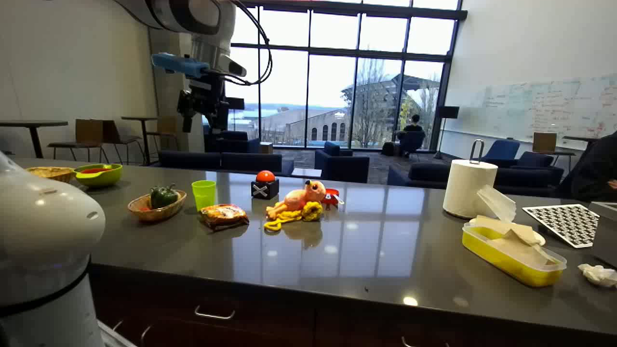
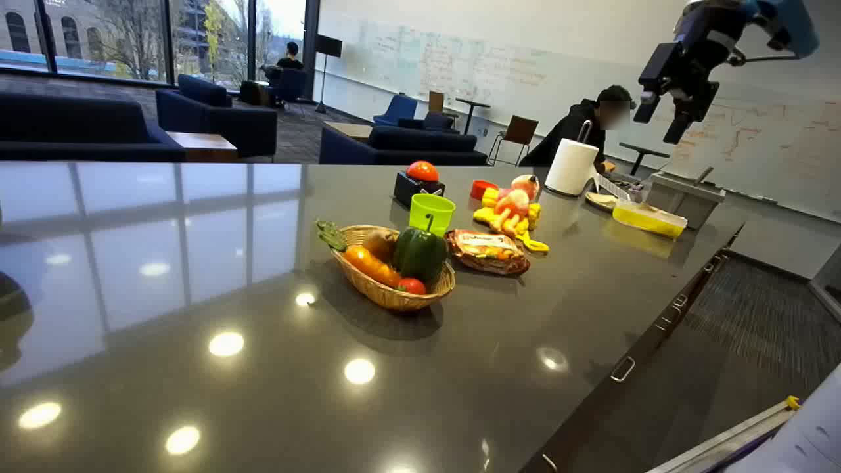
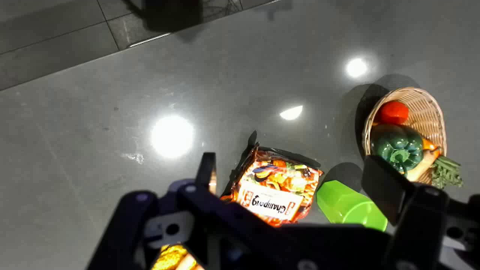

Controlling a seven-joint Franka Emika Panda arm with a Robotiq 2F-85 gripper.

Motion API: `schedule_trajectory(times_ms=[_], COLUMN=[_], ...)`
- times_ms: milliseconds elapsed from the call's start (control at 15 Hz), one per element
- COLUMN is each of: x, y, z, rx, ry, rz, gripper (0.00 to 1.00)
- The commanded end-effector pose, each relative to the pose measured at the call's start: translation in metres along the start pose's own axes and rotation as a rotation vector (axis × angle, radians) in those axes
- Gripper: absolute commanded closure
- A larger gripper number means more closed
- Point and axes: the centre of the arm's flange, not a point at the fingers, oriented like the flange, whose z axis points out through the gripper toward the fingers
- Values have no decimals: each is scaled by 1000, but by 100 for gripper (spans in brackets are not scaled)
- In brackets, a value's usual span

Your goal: Move the yellow cup to the right.

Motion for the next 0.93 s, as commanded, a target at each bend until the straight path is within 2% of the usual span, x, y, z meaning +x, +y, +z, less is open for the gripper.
schedule_trajectory(times_ms=[0,867], x=[0,6], y=[0,1], z=[0,2], rx=[0,-1], ry=[1,3], rz=[0,-11], gripper=[0,0])
